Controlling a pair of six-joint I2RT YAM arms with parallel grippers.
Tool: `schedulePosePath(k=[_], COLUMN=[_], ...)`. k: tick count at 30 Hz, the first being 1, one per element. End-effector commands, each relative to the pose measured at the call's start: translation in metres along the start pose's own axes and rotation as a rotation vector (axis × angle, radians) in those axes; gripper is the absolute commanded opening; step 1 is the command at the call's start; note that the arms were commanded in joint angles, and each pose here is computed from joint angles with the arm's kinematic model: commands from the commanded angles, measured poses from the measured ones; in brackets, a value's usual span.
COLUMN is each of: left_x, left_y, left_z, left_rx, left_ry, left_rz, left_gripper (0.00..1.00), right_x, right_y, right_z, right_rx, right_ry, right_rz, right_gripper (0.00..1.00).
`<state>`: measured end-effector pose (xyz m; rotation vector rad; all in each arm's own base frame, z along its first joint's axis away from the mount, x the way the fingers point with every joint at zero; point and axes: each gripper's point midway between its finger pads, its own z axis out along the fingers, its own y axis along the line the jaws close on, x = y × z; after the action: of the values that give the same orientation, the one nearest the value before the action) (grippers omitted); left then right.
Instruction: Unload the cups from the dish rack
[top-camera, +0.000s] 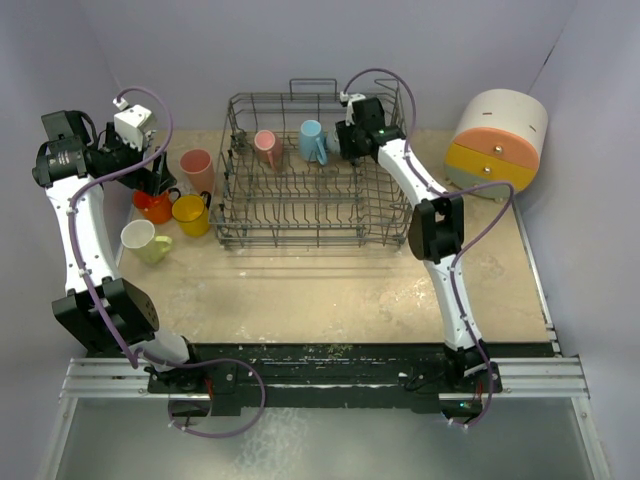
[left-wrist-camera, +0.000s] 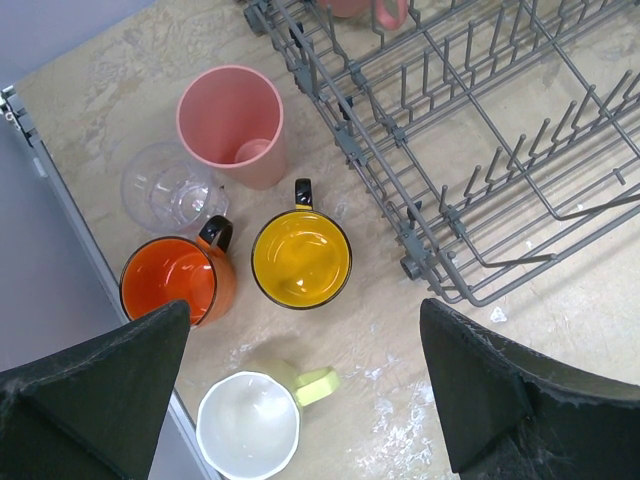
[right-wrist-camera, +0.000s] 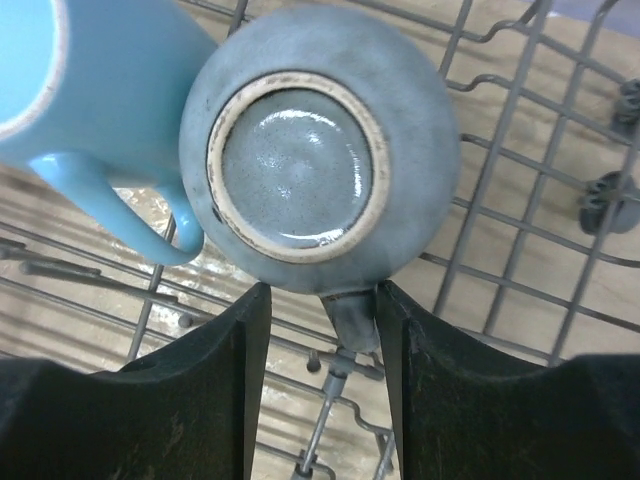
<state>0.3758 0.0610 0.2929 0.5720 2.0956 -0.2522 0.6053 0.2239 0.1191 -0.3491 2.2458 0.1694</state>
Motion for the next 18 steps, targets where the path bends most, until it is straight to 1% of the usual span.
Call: schedulePosePath(k=[1, 4, 6, 9, 12, 16, 18], left_x=[-0.010, -0.010, -0.010, -0.009, -0.007, -0.006, -0.006], left_y=[0.002, 0.002, 0.001, -0.001, -0.002, -0.004, -0.005], left_z=[-0.001, -0.001, -0.001, -0.001, -0.002, -0.002, -0.003], left_rx=[0.001, 0.001, 0.004, 0.005, 0.006, 0.008, 0.010], left_ry=[-0.041, -0.043, -0.043, -0.042, -0.041, -0.041, -0.043], left_rz=[0.019, 0.019, 0.016, 0.015, 0.019, 0.019, 0.020], left_gripper=[0.99, 0.99, 0.99, 0.99, 0.99, 1.00, 0.99], right_x=[0.021, 0.029, 0.032, 0.026, 0.006, -0.032, -0.047], right_y=[0.005, 0.001, -0.002, -0.004, -0.005, -0.009, -0.012], right_z=[0.014, 0.018, 0.021, 0.021, 0.012, -0.010, -0.020], right_rx=[-0.017, 0.006, 0.022, 0.042, 0.049, 0.067, 0.087], right_ry=[0.061, 0.073, 0.077, 0.052, -0.001, -0.109, -0.147], right_rz=[-0.023, -0.011, -0.001, 0.008, 0.016, 0.023, 0.021], right_gripper=[0.49, 0.48, 0.45, 0.38, 0.31, 0.24, 0.18])
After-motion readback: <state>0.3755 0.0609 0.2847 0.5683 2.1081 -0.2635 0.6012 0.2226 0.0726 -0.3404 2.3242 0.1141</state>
